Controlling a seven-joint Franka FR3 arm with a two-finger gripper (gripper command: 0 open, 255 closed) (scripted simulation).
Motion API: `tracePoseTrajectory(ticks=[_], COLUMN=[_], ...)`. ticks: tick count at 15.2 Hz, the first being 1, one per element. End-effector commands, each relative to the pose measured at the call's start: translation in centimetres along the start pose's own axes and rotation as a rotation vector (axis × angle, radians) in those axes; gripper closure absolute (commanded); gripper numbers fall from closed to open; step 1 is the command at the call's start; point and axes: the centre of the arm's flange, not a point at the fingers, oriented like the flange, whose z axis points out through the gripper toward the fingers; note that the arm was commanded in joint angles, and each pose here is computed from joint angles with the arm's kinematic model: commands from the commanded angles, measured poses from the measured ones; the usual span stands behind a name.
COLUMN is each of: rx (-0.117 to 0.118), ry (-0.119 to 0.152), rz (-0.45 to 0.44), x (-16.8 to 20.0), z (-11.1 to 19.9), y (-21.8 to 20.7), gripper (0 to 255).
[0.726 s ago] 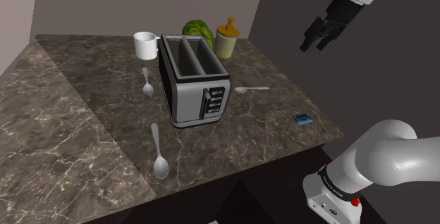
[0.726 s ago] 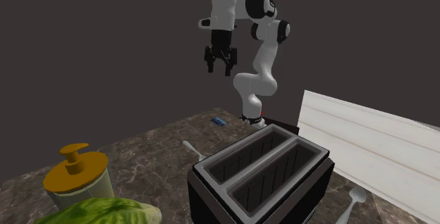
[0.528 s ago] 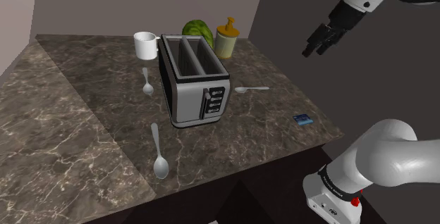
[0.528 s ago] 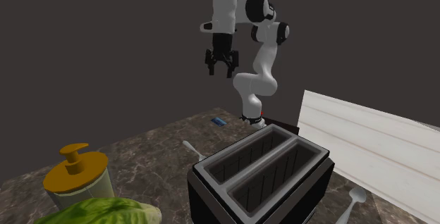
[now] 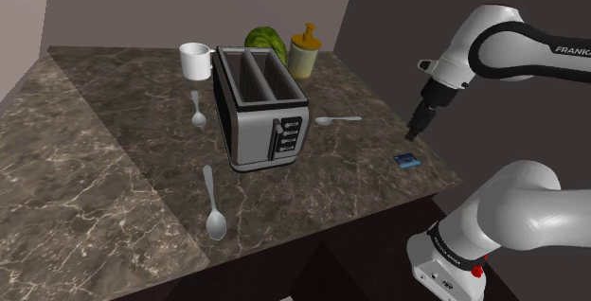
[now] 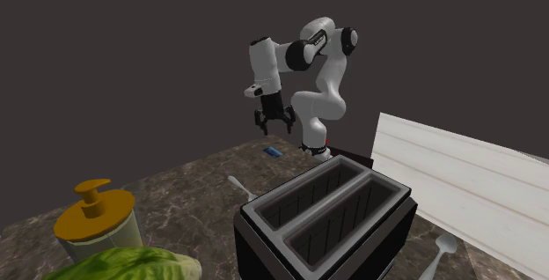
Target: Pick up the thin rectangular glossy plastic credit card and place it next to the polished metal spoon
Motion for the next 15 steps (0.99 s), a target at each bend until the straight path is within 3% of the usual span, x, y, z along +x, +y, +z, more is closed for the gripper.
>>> tracePoseTrajectory(ticks=[1, 11, 12, 15], rx=[-0.057, 0.089, 0.099, 0.099], ry=[0.313, 0.413, 0.419, 0.419], rz=[-0.235, -0.903, -0.949, -0.949], x=[-5.3, -9.3, -9.3, -8.9], z=[-5.3, 6.3, 7.2, 8.6], y=[-2.2, 7.4, 8.1, 7.7], gripper=[0, 0, 0, 0])
